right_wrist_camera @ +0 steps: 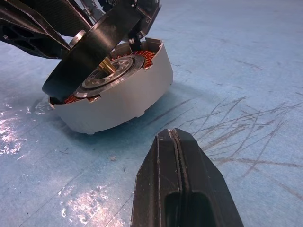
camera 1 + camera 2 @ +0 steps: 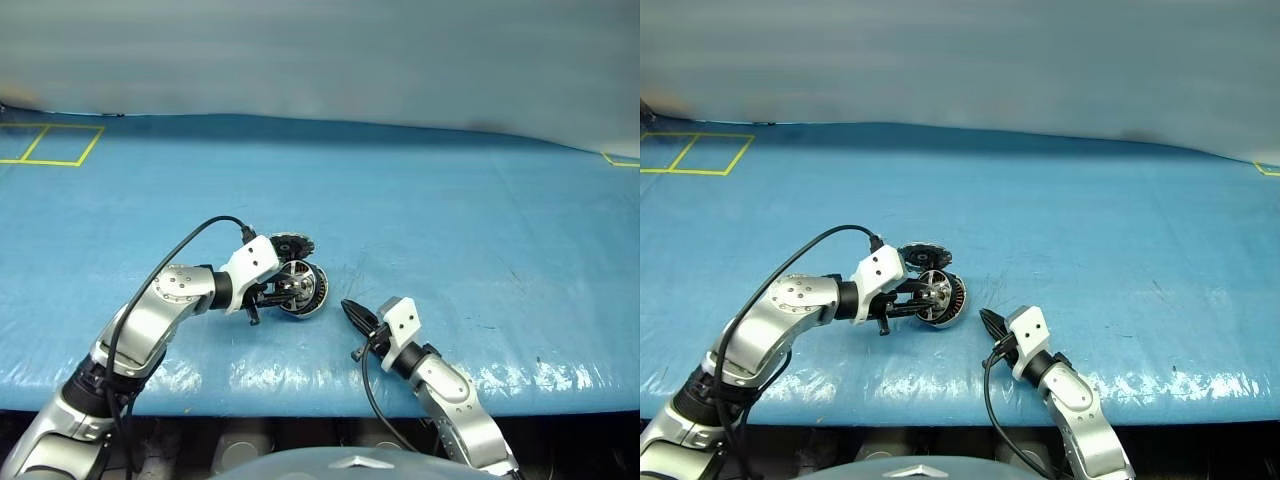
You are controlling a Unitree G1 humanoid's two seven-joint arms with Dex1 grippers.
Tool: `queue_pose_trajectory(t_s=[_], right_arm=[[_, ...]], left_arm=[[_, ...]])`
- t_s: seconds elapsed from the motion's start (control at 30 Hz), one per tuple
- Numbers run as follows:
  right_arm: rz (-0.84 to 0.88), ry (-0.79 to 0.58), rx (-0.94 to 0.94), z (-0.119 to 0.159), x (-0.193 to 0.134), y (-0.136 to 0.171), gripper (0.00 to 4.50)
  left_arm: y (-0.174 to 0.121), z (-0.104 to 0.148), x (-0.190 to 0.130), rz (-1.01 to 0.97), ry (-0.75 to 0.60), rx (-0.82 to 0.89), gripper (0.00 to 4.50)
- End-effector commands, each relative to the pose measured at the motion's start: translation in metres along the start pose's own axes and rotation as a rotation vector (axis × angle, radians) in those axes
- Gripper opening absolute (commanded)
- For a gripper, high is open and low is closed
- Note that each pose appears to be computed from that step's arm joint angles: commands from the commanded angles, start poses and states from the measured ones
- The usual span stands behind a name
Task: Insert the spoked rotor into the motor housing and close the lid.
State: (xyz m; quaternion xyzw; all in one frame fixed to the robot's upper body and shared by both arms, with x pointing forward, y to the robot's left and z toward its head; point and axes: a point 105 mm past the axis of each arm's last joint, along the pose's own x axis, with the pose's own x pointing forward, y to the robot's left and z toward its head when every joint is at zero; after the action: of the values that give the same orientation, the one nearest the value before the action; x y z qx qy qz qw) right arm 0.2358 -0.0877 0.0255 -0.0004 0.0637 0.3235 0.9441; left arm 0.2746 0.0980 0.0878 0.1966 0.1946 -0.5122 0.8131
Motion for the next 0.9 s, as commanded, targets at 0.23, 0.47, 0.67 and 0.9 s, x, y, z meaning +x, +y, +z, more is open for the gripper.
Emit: queue_pose_trajectory(t_s=[0.23, 0.47, 0.67, 0.9], right_arm=[[-0.010, -0.013, -0.006, 0.004, -0.001, -0.002, 0.00], [-0.006, -0.009, -0.005, 0.004, -0.001, -0.003, 0.00], [-0.003, -0.015, 0.000, 0.007, 0.000, -0.002, 0.00], [-0.001, -0.028, -0.002, 0.013, -0.002, -0.002, 0.00]], left_arm=[[-0.001, 0.011, 0.001, -0.019, -0.034, 0.027, 3.99], [-0.004, 0.020, -0.003, -0.025, -0.090, 0.016, 4.48], [-0.013, 0.019, -0.007, -0.045, -0.123, -0.030, 3.58], [-0.008, 0.004, -0.015, 0.071, -0.154, -0.111, 1.16]])
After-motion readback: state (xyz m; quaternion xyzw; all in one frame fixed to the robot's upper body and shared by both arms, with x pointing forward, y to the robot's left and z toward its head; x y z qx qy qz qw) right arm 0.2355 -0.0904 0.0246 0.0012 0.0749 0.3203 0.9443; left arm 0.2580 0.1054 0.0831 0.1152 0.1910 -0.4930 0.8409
